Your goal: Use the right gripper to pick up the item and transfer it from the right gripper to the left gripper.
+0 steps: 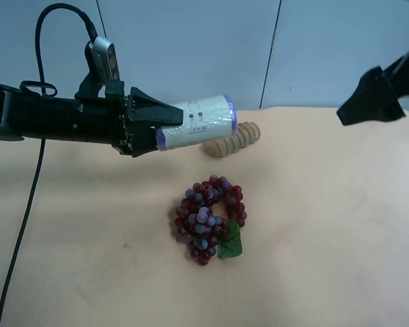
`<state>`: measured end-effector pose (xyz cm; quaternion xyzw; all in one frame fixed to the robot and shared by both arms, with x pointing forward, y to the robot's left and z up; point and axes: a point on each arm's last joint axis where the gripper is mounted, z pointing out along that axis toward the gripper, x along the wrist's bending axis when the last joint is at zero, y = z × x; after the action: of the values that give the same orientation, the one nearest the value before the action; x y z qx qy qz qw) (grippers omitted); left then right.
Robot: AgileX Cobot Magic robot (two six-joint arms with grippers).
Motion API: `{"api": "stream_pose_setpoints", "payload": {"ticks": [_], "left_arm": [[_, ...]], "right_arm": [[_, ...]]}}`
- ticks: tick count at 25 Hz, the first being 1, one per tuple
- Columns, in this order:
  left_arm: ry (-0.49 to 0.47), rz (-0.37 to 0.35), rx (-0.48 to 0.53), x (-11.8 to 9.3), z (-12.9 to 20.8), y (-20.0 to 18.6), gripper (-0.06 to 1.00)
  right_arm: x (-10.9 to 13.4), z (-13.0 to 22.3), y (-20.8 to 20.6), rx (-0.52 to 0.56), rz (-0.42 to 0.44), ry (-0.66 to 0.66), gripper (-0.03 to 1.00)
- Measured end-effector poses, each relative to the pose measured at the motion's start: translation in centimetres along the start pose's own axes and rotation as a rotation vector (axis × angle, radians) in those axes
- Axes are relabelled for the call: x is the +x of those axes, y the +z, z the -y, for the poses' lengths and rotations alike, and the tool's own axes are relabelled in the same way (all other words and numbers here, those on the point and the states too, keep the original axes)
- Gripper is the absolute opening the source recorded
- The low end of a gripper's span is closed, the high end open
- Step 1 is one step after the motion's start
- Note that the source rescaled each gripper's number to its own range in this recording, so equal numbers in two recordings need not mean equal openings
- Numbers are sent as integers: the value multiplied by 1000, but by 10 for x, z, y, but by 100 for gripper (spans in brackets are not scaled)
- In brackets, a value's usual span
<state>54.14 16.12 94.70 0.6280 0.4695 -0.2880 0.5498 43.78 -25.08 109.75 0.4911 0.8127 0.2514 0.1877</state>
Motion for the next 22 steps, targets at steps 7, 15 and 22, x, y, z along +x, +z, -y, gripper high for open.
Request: {"api": "stream_pose_setpoints", "payload": {"ticks": [7,15,22], "left_arm": [[-11,-3,14,0,1,0,2],[-8,-6,19,1,2,0,2],[-4,-11,28,1,3,0,1]], "right_arm": [[14,60,-19,-64,68,48,99],[27,98,-67,-141,116,125,100],[41,137,-96,-154,116,140,100]]}}
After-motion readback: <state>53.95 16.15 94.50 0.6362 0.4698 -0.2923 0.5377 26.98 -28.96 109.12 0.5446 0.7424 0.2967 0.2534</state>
